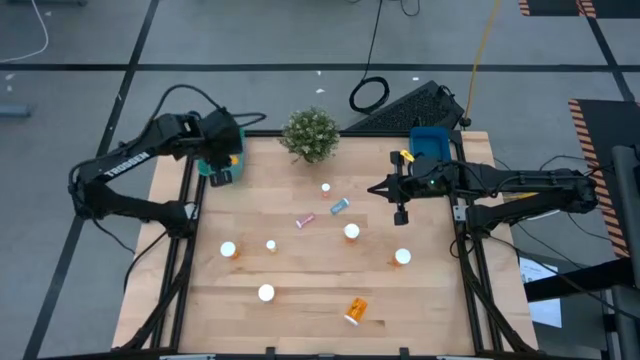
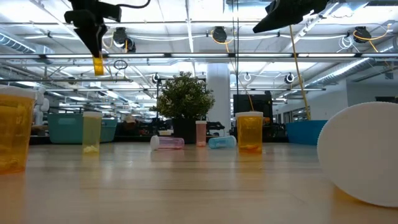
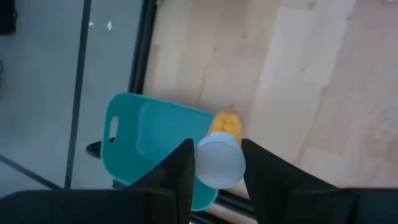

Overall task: Pick and place medicine bottles into bin by pill shape (circle, oval)
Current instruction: Put the small orange pill bottle into the green bin

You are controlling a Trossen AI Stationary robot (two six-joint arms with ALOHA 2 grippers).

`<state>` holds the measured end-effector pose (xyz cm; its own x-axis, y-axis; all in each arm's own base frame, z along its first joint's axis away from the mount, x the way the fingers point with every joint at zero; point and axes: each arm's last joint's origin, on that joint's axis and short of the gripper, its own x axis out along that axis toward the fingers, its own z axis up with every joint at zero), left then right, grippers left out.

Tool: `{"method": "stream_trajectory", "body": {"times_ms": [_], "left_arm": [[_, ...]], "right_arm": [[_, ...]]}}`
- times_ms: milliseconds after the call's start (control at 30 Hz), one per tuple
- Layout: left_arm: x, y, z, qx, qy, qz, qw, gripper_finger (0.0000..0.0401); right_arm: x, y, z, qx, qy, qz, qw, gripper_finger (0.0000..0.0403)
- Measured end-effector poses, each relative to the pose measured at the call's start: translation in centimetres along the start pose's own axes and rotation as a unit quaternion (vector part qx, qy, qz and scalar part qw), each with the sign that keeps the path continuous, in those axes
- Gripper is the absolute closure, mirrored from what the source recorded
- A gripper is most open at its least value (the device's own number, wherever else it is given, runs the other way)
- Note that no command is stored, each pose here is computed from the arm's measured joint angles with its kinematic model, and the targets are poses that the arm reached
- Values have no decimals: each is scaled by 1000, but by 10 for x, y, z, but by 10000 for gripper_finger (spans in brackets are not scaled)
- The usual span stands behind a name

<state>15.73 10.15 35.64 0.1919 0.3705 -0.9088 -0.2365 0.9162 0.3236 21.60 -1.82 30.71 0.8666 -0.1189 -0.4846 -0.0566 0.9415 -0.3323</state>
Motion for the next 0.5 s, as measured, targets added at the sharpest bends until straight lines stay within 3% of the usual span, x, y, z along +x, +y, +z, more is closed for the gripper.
{"method": "stream_trajectory", "body": {"times_ms": [500], "left_arm": [[31, 61, -4, -68, 9, 40, 997, 281]], "right_arm": [[0, 0, 0, -4, 1, -1, 1000, 403]]}}
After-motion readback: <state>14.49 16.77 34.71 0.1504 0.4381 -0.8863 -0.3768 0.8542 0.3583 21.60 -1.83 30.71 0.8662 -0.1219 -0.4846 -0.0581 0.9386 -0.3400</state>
